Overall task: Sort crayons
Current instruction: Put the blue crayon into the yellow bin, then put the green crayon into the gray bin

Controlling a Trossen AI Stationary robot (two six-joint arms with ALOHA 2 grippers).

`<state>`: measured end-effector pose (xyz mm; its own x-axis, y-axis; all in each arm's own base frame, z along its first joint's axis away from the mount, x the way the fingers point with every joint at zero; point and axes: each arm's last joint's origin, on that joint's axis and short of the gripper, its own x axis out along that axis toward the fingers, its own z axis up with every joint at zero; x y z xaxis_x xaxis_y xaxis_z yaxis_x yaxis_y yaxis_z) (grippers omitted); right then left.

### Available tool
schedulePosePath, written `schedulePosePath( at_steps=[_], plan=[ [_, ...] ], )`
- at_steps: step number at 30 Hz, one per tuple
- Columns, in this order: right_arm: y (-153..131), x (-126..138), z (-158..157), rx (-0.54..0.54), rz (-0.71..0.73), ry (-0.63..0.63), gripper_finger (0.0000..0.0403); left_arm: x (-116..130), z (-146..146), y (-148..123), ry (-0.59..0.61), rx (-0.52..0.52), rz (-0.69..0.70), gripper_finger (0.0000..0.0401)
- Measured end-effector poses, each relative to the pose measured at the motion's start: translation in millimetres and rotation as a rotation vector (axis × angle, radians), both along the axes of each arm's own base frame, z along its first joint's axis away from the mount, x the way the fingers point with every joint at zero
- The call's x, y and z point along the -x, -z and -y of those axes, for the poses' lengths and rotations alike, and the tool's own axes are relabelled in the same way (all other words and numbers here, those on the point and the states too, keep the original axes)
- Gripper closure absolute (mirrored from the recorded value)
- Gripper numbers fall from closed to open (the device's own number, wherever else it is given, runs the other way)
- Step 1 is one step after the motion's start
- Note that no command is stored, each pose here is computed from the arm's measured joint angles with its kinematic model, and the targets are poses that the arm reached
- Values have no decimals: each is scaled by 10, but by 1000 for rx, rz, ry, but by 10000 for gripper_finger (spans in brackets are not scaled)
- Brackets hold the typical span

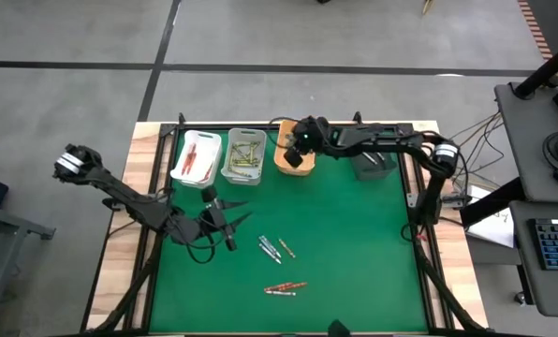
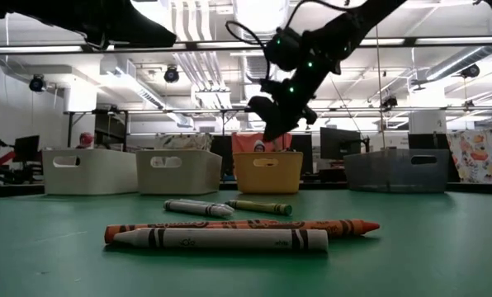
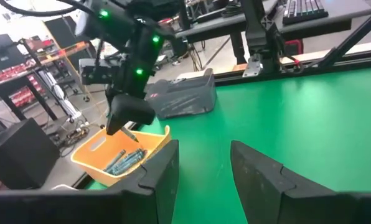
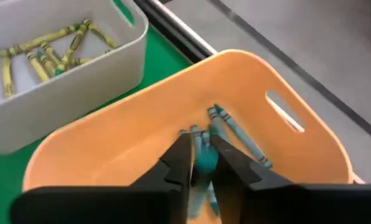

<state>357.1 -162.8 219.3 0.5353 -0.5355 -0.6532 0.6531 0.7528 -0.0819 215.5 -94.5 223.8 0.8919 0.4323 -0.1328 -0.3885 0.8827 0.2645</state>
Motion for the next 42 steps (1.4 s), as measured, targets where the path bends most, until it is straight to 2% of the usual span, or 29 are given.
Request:
schedulePosePath(
  at_steps=[6, 12, 18, 22, 25, 28, 32, 37, 42],
  plan=[
    [-38, -4, 112, -11, 33, 20, 302, -27, 15, 86, -4, 9, -22, 272],
    [-170, -76, -68, -51, 87, -50, 261, -45, 30, 147, 10, 36, -37, 272],
    [-270, -207, -551, -190, 161, -245, 259, -53, 58, 219, 101, 107, -79, 272],
    [-304, -301, -1026, -307, 201, -365, 269, -59, 67, 242, 115, 132, -85, 272],
    [-272, -333, -1404, -386, 185, -403, 275, -59, 67, 241, 115, 134, -84, 272],
    [-203, -318, -1737, -481, 138, -400, 277, -77, 78, 189, 109, 173, -57, 272],
    [-74, -263, -2092, -592, 53, -346, 275, -118, 115, -58, 118, 227, 12, 272],
    [31, -192, -2380, -690, -16, -275, 276, -93, 143, -334, 135, 162, -51, 272],
    [203, -211, -2503, -722, -56, -218, 276, -56, 133, -418, 122, 144, -116, 272]
  ],
)
